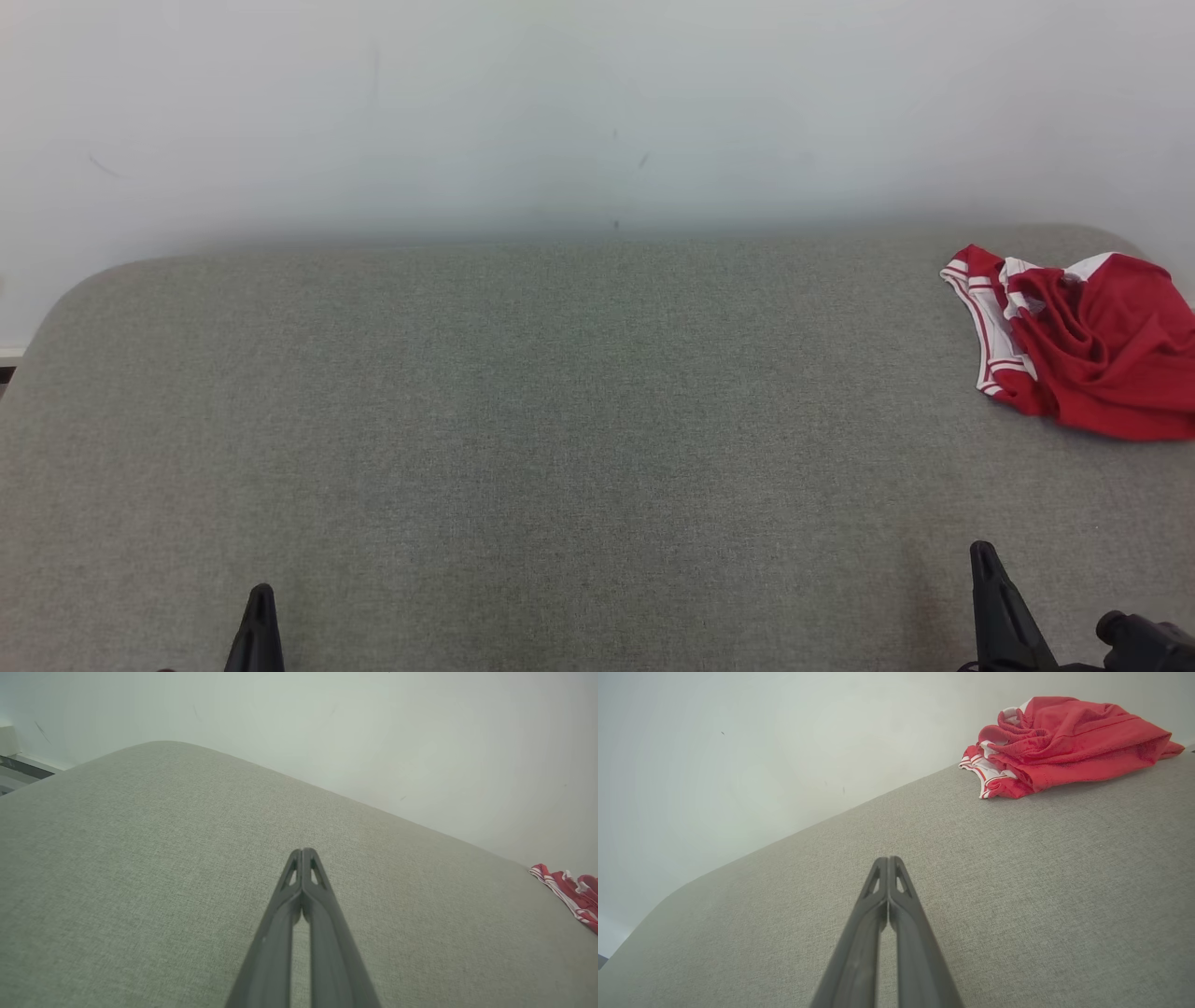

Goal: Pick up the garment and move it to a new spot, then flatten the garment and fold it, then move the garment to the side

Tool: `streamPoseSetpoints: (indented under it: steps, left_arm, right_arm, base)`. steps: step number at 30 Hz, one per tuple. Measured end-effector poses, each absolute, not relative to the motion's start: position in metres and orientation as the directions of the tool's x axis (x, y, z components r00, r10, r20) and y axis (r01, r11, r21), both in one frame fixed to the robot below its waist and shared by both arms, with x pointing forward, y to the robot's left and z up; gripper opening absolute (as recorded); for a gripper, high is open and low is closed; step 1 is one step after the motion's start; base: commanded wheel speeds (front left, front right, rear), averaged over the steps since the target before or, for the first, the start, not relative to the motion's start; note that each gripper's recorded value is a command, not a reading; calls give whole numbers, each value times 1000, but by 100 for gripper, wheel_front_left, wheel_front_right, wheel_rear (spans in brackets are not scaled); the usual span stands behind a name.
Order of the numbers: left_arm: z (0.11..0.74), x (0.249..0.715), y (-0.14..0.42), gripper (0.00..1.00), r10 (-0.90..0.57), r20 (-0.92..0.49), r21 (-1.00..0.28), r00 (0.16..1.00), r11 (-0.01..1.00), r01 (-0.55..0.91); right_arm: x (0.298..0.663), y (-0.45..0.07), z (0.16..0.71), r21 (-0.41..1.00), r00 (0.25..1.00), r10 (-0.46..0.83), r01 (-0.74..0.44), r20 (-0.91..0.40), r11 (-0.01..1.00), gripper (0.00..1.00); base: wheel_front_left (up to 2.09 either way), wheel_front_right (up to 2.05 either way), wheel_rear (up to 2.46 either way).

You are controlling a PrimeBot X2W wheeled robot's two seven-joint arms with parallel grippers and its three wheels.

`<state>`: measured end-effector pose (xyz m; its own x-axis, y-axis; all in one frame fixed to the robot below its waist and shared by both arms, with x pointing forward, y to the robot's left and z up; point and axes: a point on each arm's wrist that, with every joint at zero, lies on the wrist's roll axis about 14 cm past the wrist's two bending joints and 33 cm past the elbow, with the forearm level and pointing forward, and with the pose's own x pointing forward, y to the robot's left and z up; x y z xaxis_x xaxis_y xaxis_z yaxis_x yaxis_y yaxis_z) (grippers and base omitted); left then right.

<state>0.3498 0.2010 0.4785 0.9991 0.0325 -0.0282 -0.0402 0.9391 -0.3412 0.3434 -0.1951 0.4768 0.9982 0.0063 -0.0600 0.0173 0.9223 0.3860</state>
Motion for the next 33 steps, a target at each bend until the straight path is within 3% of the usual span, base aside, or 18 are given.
streamPoseSetpoints:
  steps: [12, 33]
  left_arm:
    - [480, 356, 204, 0, 57, -47, -538, 997, 840, -74]
    - [482, 365, 207, 0, 63, -68, -754, 996, 650, -93]
  right_arm:
    - [350, -199, 478, 566, 997, -16, 53, -69, 823, 0]
    - [362, -202, 484, 772, 997, -27, 71, -69, 632, 0]
  base:
    - [0, 0, 0]
    - [0, 0, 0]
